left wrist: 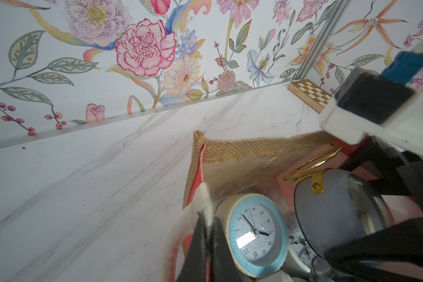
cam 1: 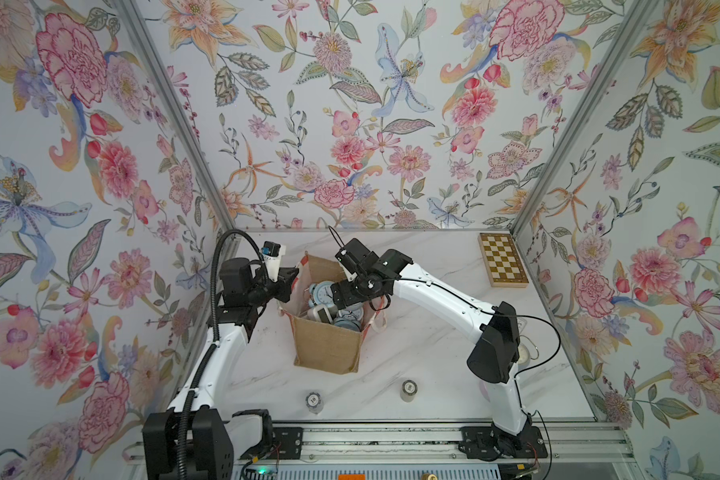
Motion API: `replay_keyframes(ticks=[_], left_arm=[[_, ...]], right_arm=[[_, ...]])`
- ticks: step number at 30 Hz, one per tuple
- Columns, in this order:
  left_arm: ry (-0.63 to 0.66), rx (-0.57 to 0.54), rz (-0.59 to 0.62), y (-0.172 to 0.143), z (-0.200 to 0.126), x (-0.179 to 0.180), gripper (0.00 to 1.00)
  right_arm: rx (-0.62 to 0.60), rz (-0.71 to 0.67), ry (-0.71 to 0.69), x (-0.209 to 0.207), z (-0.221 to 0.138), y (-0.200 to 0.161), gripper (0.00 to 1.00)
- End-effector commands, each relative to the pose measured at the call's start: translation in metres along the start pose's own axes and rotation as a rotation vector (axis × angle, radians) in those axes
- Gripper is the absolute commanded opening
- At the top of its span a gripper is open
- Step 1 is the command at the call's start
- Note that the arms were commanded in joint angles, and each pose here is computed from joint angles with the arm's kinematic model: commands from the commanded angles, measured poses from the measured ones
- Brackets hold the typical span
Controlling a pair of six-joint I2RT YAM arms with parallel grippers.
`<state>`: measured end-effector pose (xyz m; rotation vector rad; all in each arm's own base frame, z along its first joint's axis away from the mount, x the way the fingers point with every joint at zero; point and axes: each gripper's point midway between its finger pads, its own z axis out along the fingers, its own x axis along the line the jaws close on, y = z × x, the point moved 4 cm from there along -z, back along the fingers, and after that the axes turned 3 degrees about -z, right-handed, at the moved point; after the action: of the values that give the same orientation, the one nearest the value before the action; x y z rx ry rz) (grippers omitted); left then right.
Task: Put the alarm clock into the canvas bag
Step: Place the alarm at the canvas bag.
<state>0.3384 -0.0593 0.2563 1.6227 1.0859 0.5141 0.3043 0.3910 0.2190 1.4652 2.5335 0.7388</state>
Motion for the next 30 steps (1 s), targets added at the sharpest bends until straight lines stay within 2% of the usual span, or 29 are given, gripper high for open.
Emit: replay_keyframes(ticks=[1, 6, 10, 14, 30], left_arm=[[-0.026, -0.017, 0.007, 0.007, 0.001, -0.005, 0.0], [-0.022, -0.025, 0.016, 0.009, -0.002, -0.006, 0.0], [-0.015, -0.028, 0.017, 0.009, -0.003, -0.006, 0.0], [-0.029, -0.027, 0.009, 0.009, -0.002, -0.007, 0.0], [-0.017, -0.037, 0.017, 0.011, -0.005, -0.008, 0.0]], right_arm=[[0.001, 0.059, -0.106, -0.017, 0.006, 0.004, 0.64], [0.007, 0.095, -0.168, -0.022, 0.018, 0.007, 0.71], [-0.015, 0.1, -0.223, -0.025, 0.013, 0.01, 0.89], [-0.057, 0.09, -0.252, -0.025, 0.0, 0.014, 1.0], [-0.197, 0.06, -0.24, -0.012, -0.055, 0.032, 0.99]])
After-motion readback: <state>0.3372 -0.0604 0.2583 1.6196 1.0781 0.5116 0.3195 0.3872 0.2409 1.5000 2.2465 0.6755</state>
